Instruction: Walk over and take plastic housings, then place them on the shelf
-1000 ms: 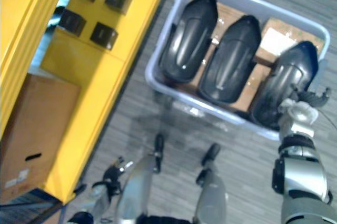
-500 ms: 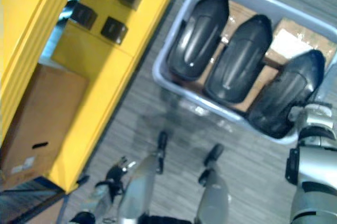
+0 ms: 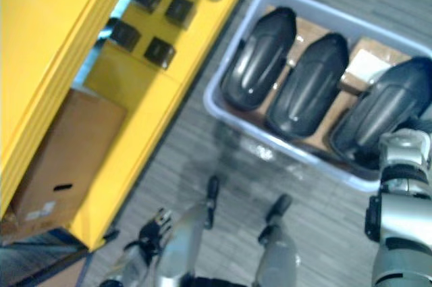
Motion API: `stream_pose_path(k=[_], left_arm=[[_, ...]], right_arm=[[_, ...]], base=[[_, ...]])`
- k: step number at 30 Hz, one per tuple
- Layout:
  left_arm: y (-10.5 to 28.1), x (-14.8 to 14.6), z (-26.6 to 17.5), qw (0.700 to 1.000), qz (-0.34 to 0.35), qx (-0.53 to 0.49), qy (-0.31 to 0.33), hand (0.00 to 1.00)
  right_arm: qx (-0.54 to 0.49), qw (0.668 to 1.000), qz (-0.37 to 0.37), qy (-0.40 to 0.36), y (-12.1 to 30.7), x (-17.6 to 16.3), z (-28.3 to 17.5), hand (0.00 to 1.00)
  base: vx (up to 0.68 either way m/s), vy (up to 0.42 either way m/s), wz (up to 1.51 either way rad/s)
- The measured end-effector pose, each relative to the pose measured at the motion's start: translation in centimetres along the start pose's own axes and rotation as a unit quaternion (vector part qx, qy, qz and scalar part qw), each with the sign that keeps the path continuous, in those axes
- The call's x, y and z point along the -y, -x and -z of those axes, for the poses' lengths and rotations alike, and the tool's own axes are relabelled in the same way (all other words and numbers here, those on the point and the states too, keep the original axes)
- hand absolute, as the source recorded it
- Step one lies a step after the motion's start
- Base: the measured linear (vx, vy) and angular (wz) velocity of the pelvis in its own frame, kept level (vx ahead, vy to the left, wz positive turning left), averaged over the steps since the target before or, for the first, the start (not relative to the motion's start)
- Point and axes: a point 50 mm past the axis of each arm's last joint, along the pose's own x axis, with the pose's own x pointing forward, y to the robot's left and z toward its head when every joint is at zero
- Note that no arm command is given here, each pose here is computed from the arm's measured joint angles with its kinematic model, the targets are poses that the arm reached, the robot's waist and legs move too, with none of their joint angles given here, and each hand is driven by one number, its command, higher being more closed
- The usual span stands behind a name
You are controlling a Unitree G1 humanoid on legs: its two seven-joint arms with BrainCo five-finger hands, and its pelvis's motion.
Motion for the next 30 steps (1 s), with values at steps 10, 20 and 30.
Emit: stream_pose_path(k=[10,20,30], left_arm=[[1.4,-1.9,-6.6,0.978,-0.105,0.181,0.012,0.00],[5.1,8.9,-13.1,0.935,0.072,0.336,-0.090,0.00],[4.8,13.5,-8.6,0.957,0.197,0.176,-0.121,0.00]], right_arm=[[0.063,0.998,-0.019,-0.012,9.2,-2.0,5.0,1.00],[0.258,0.962,-0.036,-0.086,13.5,0.2,1.8,1.00],[0.417,0.882,-0.181,-0.126,19.5,-1.9,-1.9,1.00]], base=[[0.08,-0.012,-0.12],[0.08,0.016,-0.11],[-0.03,-0.006,-0.03]])
